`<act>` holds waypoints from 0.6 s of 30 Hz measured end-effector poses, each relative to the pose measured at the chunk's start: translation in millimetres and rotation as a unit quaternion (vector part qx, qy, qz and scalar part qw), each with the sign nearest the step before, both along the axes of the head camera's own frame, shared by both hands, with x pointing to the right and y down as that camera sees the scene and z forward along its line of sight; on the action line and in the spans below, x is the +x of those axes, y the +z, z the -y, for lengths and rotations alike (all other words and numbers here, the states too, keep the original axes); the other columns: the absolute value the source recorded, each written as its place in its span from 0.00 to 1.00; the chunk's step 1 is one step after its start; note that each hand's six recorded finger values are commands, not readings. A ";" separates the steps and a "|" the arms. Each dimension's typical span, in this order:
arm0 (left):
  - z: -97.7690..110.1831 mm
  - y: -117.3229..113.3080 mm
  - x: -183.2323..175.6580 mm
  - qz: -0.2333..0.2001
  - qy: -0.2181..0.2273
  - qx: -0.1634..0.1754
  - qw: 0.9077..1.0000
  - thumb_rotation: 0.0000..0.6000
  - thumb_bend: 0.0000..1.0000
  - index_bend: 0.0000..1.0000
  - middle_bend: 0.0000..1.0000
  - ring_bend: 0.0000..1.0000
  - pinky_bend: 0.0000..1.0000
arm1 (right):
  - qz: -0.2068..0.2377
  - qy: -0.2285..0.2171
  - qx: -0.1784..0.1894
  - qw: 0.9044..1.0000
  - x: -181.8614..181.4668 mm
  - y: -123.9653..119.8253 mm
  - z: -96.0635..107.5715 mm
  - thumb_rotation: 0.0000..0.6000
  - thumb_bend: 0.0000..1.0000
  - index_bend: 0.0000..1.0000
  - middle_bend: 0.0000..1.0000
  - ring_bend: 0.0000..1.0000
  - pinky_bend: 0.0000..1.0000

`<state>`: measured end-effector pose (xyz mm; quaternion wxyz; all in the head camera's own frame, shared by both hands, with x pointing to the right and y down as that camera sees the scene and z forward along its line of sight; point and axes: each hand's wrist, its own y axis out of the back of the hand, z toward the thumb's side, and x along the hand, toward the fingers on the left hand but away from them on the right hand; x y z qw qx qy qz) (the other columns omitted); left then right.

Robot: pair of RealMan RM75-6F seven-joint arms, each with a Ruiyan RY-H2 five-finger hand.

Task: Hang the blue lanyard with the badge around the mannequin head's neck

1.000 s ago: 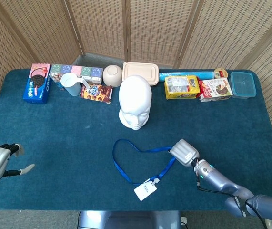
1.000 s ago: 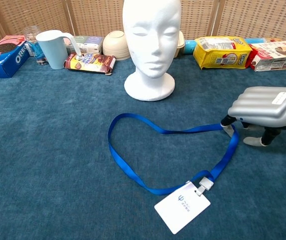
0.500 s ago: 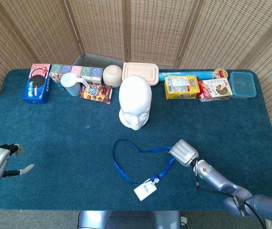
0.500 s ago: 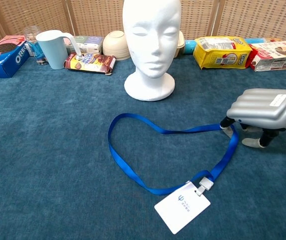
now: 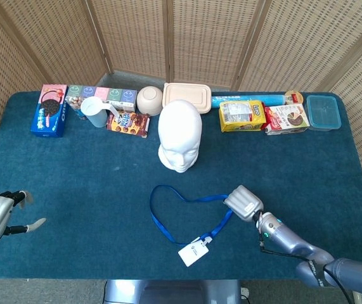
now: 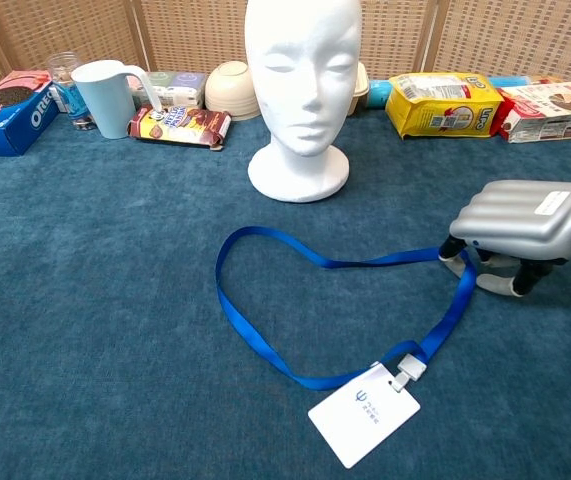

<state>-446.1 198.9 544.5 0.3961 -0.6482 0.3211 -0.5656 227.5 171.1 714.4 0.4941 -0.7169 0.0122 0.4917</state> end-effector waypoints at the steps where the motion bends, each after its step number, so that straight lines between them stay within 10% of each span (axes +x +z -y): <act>1: 0.2 0.0 0.0 0.000 0.000 0.000 1.000 0.44 0.14 0.45 0.56 0.60 0.68 | 0.000 0.000 0.000 1.000 -0.2 0.0 -0.1 1.00 0.53 0.53 1.00 1.00 1.00; 18: 6.5 5.5 12.3 -0.003 0.034 0.002 0.999 0.43 0.14 0.45 0.56 0.61 0.67 | 0.021 0.021 -0.001 1.000 -3.8 -8.7 2.3 1.00 0.56 0.56 1.00 1.00 1.00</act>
